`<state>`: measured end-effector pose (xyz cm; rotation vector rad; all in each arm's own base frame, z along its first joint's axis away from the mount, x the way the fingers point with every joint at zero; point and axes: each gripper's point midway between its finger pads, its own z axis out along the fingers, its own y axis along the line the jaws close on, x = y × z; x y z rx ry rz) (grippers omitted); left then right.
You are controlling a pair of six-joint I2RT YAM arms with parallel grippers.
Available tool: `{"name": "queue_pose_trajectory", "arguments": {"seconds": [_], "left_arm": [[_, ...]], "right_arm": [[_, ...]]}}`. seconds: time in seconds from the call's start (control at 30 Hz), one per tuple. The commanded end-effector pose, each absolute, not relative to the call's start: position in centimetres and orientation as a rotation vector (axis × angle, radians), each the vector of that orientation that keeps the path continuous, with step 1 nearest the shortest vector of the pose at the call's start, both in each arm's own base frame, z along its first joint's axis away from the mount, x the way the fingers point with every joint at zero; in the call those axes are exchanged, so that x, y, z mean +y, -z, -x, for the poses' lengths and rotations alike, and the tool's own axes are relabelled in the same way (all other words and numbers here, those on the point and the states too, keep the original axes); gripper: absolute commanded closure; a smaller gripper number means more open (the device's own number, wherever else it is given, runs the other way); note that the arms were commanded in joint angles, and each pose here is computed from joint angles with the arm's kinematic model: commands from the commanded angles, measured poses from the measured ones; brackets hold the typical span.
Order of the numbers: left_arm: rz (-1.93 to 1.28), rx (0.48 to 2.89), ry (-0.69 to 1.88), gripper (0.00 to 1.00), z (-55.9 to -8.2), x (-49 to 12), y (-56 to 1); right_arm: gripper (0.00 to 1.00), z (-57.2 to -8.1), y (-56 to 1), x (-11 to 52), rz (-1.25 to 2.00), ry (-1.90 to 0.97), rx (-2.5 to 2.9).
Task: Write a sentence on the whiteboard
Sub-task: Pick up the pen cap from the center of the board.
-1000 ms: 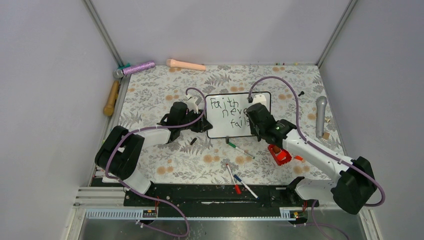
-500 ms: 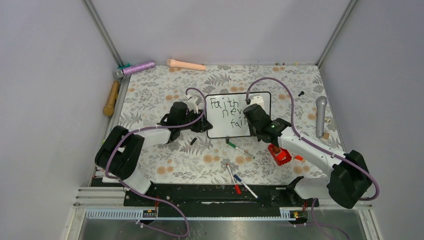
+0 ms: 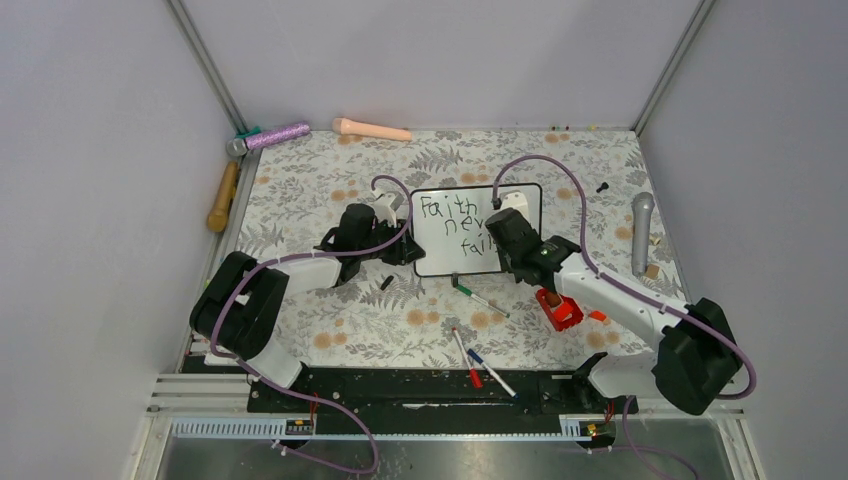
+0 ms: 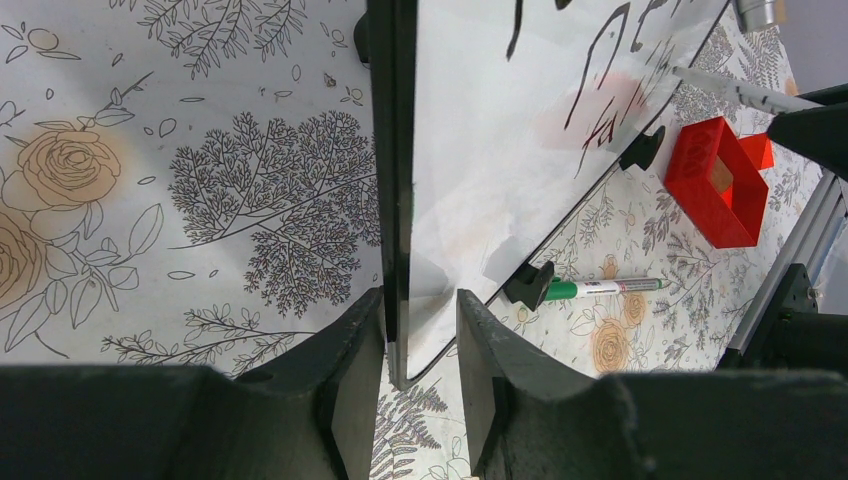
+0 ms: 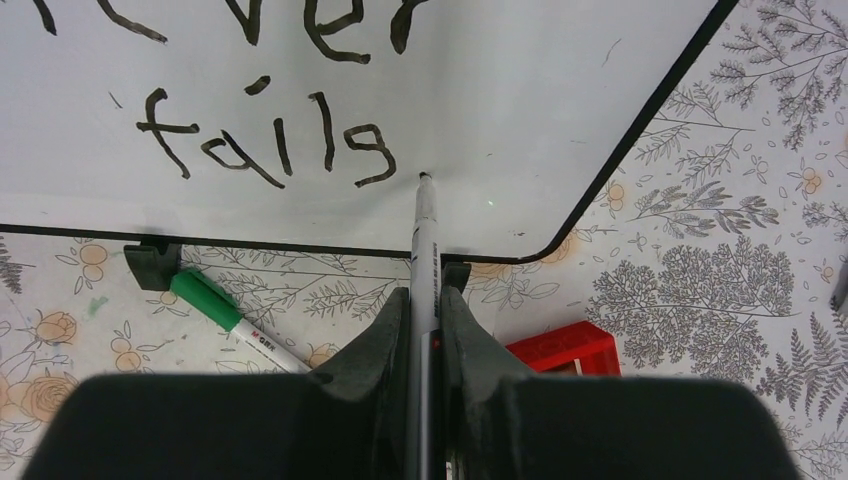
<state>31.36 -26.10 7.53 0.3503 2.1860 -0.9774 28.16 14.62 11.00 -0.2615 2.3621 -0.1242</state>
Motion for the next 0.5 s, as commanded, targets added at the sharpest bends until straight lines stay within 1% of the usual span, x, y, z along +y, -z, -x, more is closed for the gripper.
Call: {"name": "queue_pose_trajectory", "arguments": {"seconds": [0.0,0.17,0.23,0.3,0.4,0.47], "left_arm": [[-0.375,2.077,0.965,0.68,-32.6,-26.5,-10.4],[-0.367,2.063,0.946,0.67,-32.4,-26.0,-10.9],[-0.362,2.053,0.929,0.65,-32.2,-25.6,-11.4],[-0.345,2.043,0.897,0.6,-32.0,-24.9,-11.9],[-0.27,2.041,0.833,0.49,-31.4,-23.2,-12.4],[-0.205,2.062,0.789,0.44,-30.5,-21.8,-12.2]], "right_arm": [[1.0,-28.3,-13.8,13.6,0.174,0.1,2.282],[1.0,-27.5,-15.2,12.9,0.15,0.053,2.227],[1.0,-27.3,-15.5,12.7,0.141,0.046,2.21],[1.0,-27.0,-15.7,12.6,0.132,0.028,2.201],[1.0,-26.8,-16.0,12.9,0.126,-0.03,2.175],[1.0,-26.6,-16.4,13.2,0.123,-0.071,2.148]]}}
